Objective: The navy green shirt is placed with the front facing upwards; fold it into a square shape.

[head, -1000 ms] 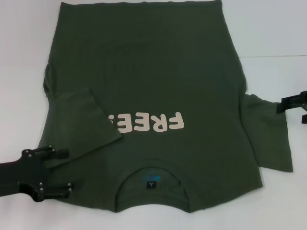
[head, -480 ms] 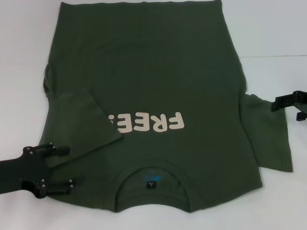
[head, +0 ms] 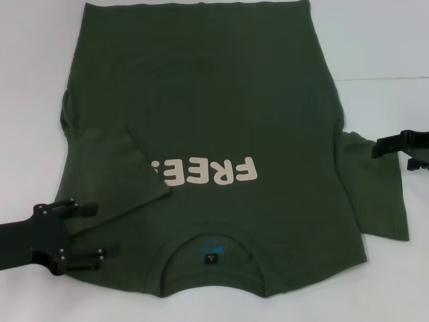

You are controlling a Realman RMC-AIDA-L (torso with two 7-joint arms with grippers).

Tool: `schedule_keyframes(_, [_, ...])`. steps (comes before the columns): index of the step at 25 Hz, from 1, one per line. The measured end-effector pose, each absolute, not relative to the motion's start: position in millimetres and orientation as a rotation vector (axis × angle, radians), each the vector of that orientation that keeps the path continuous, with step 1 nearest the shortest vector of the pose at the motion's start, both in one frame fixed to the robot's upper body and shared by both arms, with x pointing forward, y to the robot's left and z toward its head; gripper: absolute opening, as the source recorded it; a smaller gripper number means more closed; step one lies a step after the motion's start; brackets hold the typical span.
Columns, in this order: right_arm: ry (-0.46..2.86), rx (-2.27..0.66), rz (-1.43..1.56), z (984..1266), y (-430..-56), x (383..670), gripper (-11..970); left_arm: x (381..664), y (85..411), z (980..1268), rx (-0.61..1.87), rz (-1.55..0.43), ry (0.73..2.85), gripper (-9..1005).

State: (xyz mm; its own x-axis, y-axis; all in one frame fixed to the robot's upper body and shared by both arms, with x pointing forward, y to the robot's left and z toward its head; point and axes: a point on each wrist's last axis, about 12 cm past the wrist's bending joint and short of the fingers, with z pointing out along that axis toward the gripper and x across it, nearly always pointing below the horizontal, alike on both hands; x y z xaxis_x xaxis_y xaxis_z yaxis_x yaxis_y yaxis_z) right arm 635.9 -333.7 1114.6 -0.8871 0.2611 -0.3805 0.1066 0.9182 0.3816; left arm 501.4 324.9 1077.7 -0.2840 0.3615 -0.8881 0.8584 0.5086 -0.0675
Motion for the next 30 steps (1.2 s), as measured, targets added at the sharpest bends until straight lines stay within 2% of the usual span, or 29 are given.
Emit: schedule_keyframes(30, [2.649, 0.249, 0.506, 1108, -320, 638, 837, 505, 325, 1077, 0.997, -0.694, 1.873, 890])
